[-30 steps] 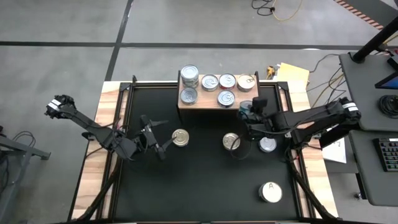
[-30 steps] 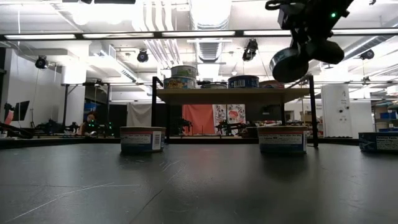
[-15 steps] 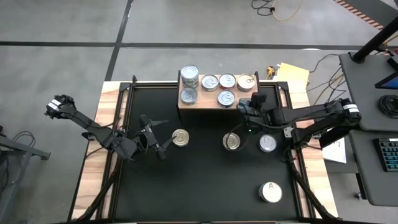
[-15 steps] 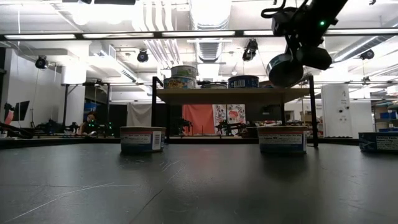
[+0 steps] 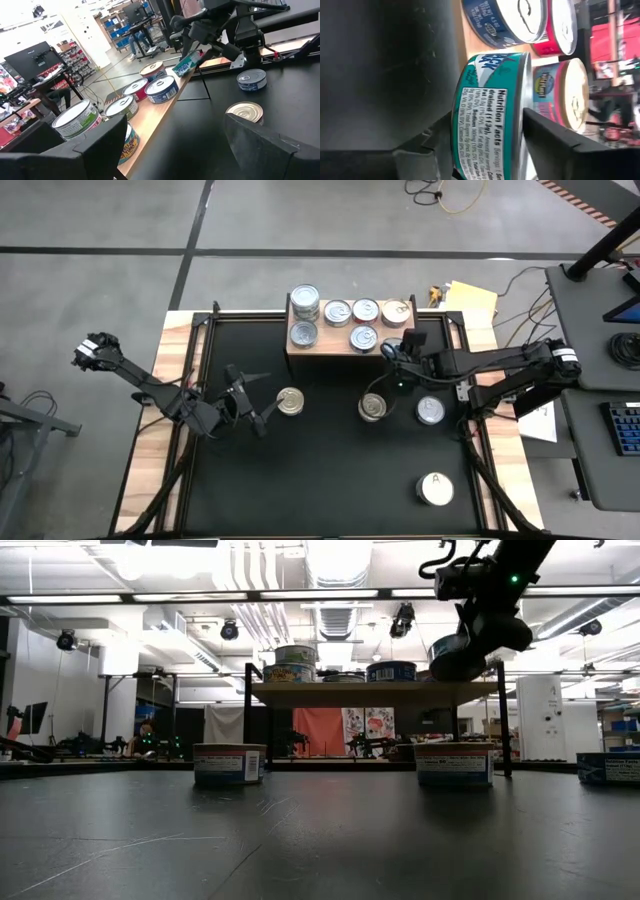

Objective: Stack canned seafood by type on shelf
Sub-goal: Put the green blue tuna can on the shelf

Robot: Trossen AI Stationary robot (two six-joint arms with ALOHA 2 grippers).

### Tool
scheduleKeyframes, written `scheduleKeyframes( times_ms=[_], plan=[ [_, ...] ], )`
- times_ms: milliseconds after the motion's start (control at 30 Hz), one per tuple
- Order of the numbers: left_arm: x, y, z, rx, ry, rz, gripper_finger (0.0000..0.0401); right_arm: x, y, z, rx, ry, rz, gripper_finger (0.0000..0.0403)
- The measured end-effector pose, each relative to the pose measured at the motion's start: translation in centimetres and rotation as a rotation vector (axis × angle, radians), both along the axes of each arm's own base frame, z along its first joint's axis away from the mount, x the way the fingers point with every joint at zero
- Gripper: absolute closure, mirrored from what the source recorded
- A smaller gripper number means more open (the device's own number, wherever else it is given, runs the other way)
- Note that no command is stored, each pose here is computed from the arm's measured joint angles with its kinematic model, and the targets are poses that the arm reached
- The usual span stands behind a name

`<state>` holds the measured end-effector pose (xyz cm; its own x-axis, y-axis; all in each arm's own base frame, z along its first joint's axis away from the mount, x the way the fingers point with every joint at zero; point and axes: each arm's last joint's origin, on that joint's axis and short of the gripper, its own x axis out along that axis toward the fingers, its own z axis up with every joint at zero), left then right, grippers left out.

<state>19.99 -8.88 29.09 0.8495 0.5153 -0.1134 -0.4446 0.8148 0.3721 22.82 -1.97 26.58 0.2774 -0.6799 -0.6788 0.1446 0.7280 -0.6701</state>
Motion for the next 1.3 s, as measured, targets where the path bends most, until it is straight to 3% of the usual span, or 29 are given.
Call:
scheduleKeyframes(
  times_ms=[533,767,967,1300],
  plan=[
    [0.0,0.0,-0.1,0.001,0.006,0.0,0.0086,-0.2,-2.1,0.0,0.031,-0.035,-0.114,0.0152],
    [0.0,0.0,-0.2,-0.004,0.004,0.001,0.0086,-0.1,-2.0,-0.1,0.108,-0.058,-0.11,0.0136],
    [0.0,0.0,-0.2,-0.003,0.005,0.001,0.0086,-0.2,-2.1,-0.1,0.097,-0.07,-0.129,0.0122],
    [0.0,0.0,-0.2,-0.004,0.004,0.001,0.0086,0.0,-2.2,0.9,0.064,-0.097,-0.14,0.0131]
  ],
)
